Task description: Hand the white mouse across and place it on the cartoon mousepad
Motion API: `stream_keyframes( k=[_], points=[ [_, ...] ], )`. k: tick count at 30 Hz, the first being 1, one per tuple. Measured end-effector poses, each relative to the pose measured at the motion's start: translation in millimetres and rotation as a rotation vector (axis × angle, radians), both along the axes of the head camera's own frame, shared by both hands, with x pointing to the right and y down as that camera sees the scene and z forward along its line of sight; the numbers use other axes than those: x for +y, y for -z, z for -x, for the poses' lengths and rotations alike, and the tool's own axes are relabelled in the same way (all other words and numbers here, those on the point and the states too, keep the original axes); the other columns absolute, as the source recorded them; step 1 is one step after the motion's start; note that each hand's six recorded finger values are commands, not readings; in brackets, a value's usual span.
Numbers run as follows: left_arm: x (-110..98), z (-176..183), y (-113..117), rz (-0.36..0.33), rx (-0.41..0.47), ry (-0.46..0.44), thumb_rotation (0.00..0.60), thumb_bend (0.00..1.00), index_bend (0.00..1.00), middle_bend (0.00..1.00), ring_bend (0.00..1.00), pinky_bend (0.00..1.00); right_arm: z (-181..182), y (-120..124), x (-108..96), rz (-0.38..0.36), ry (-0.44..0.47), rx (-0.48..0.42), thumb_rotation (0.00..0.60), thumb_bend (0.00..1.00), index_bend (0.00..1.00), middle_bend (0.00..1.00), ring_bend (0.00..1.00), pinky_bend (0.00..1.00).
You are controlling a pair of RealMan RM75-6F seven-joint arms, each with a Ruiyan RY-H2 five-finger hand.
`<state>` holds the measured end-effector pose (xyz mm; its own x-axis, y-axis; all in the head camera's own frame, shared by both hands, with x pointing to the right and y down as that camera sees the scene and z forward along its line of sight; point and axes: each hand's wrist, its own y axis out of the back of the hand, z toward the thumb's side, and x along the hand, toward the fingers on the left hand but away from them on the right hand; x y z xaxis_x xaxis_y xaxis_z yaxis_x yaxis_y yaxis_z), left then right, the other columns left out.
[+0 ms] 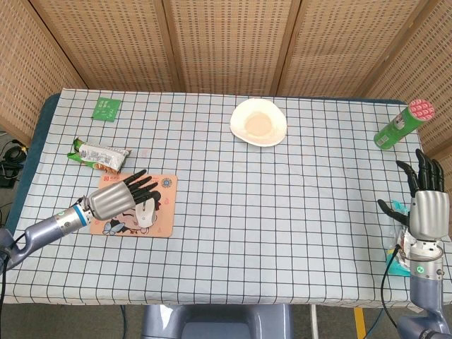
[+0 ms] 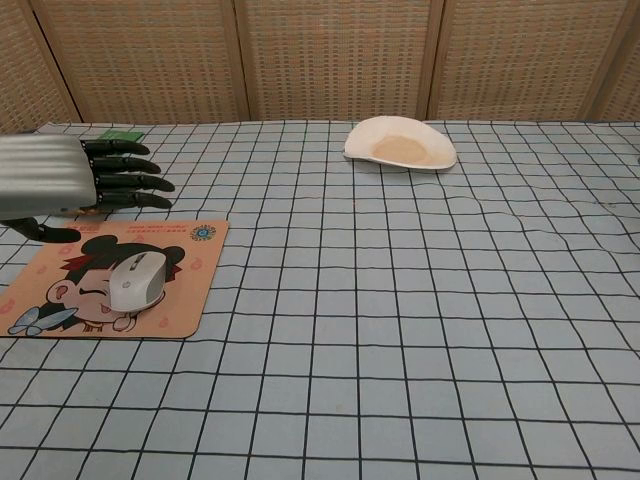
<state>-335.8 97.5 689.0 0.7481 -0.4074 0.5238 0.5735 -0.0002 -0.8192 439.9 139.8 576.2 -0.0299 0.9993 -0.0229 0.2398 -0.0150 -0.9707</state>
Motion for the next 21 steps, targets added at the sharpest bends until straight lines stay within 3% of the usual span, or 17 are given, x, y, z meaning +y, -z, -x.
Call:
stream_keyframes(
  k=[4,9,15,21],
  points=[
    [-0.9,4.7,12.9,0.004,0.084,0.122,0.600,0.30,0.00,0.00,0.00,0.00,1.6,-0.9,0.9,0.013,0.013,0.003,0.600,0.12,0.23,0.05,0.00,0.02],
    [18.2,4.9,27.5,0.037,0.218,0.323,0.600,0.27,0.00,0.00,0.00,0.00,6.0,-8.0,4.4,0.069,0.042,0.027,0.600,0.12,0.23,0.03,0.00,0.01],
    [60.8,2.4,52.6,0.107,0.403,0.634,0.600,0.24,0.00,0.00,0.00,0.00,12.4,-16.5,11.7,0.151,0.082,0.069,0.600,0.12,0.21,0.00,0.00,0.00],
    [102.5,25.0,83.8,0.063,0.503,0.958,0.600,0.20,0.00,0.00,0.00,0.00,21.2,-23.5,21.0,0.232,0.127,0.102,0.600,0.12,0.18,0.00,0.00,0.00]
  ],
)
